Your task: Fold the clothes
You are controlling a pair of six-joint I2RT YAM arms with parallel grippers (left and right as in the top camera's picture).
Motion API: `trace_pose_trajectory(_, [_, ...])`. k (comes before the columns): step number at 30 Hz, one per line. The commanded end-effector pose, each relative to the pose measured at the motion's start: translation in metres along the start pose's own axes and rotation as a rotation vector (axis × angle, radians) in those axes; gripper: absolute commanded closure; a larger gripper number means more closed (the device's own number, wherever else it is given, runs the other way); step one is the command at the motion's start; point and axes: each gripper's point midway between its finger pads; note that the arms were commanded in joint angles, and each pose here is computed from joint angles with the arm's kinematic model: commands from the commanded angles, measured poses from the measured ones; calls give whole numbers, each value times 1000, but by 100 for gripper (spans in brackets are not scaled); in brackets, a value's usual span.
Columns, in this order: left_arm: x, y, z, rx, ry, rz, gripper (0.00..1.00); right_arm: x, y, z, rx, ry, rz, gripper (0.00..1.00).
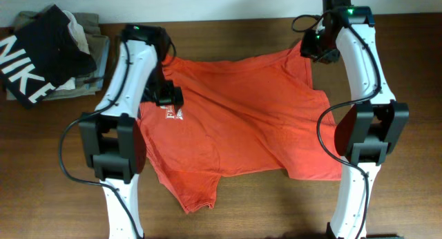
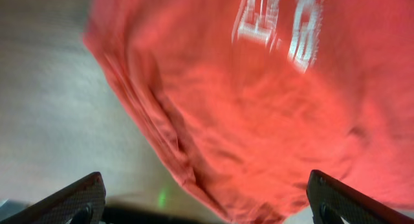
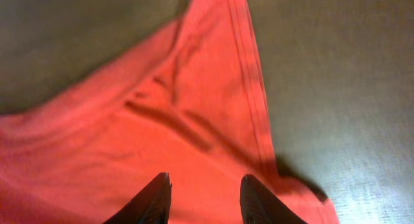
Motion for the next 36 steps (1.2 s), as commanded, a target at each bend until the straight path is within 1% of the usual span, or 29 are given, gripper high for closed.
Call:
trace_pose_trajectory(1, [50, -22, 5, -36, 64, 88, 1, -5, 11, 30, -54, -2, -10, 72])
trace_pose_trajectory(2, [66, -26, 7, -47, 69, 97, 1, -9, 17, 39, -90, -10, -13, 81])
trace_pose_trajectory(3, [81, -28, 11, -57, 75, 107, 1, -14, 19, 50, -104, -24, -15, 86])
trace_pose_trajectory(4, [108, -30, 22, -69, 104, 114, 3, -18, 22, 60, -119, -37, -14, 93])
trace_pose_trajectory(5, [124, -32, 33, -57, 133, 125, 5, -20, 24, 69, -132, -43, -15, 94])
trace_pose_trajectory(6, [138, -34, 49, -45, 168, 132, 11, -21, 26, 79, -134, -45, -18, 96])
trace_pose_trajectory(7, [150, -31, 72, -47, 213, 118, 28, -18, 26, 94, -133, -36, -2, 96])
trace_pose_trajectory(8, [158, -32, 91, -27, 241, 114, 33, -17, 26, 104, -132, -31, -3, 96])
trace_pose_trajectory(9, [161, -32, 104, -20, 245, 106, 33, -15, 25, 114, -129, -25, 1, 96])
trace_pose_trajectory(10, [163, -31, 111, -18, 249, 106, 36, -14, 22, 122, -123, -24, 5, 96])
trace_pose_trajectory(11, [167, -30, 119, -22, 256, 100, 42, -14, 15, 131, -91, -29, 15, 96])
trace_pose_trajectory(13, [169, -28, 127, -24, 257, 90, 44, -13, 7, 143, -54, -35, 17, 96])
trace_pose_trajectory(14, [174, -26, 132, -31, 270, 78, 55, -13, -3, 150, -6, -42, 20, 96])
trace_pose_trajectory(15, [180, -23, 135, -39, 290, 77, 59, -12, -21, 161, 68, -48, 28, 96])
trace_pose_trajectory(18, [190, -18, 142, -55, 322, 67, 59, -30, -59, 165, 134, -98, 75, 96])
trace_pose_trajectory(21, [199, -13, 148, -67, 349, 65, 51, -54, -105, 158, 162, -147, 121, 96])
trace_pose_trajectory(23, [199, -11, 150, -77, 343, 68, 51, -65, -141, 151, 201, -174, 166, 96])
trace_pose_trajectory(24, [196, -11, 150, -80, 332, 69, 51, -70, -155, 146, 211, -179, 183, 94])
trace_pose_trajectory(25, [194, -8, 151, -94, 320, 73, 51, -77, -163, 137, 214, -191, 198, 88])
trace_pose_trajectory(26, [193, -5, 151, -111, 314, 75, 50, -91, -165, 119, 210, -218, 209, 77])
trace_pose_trajectory(27, [193, -4, 151, -116, 312, 76, 50, -108, -162, 90, 203, -256, 214, 39])
trace_pose_trajectory(28, [192, -1, 149, -135, 304, 80, 50, -123, -157, 56, 192, -300, 216, 13])
trace_pose_trajectory(29, [190, 2, 147, -149, 288, 83, 50, -131, -151, 33, 183, -328, 215, 5])
trace_pose_trajectory(30, [184, 5, 136, -165, 241, 83, 46, -140, -142, -9, 166, -379, 225, 1])
trace_pose_trajectory(31, [176, 6, 116, -163, 163, 72, 44, -142, -134, -53, 143, -430, 262, 1])
trace_pose_trajectory(33, [165, 2, 79, -111, 3, 49, 37, -136, -125, -101, 111, -475, 302, 1])
trace_pose_trajectory(34, [162, 6, 58, -95, -98, 40, 31, -131, -120, -123, 93, -486, 318, 1])
trace_pose_trajectory(35, [163, 6, 46, -64, -160, 35, 21, -122, -108, -152, 44, -488, 309, 1])
trace_pose_trajectory(36, [164, 8, 35, -34, -209, 2, 14, -113, -100, -168, 11, -479, 305, 1])
Point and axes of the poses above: each gripper's point midway between its finger pads, its own z axis out along the fingers, its own y axis along the line the jaws close on, x = y × z, and after that the axes turned 6 degrees about z, right-handed
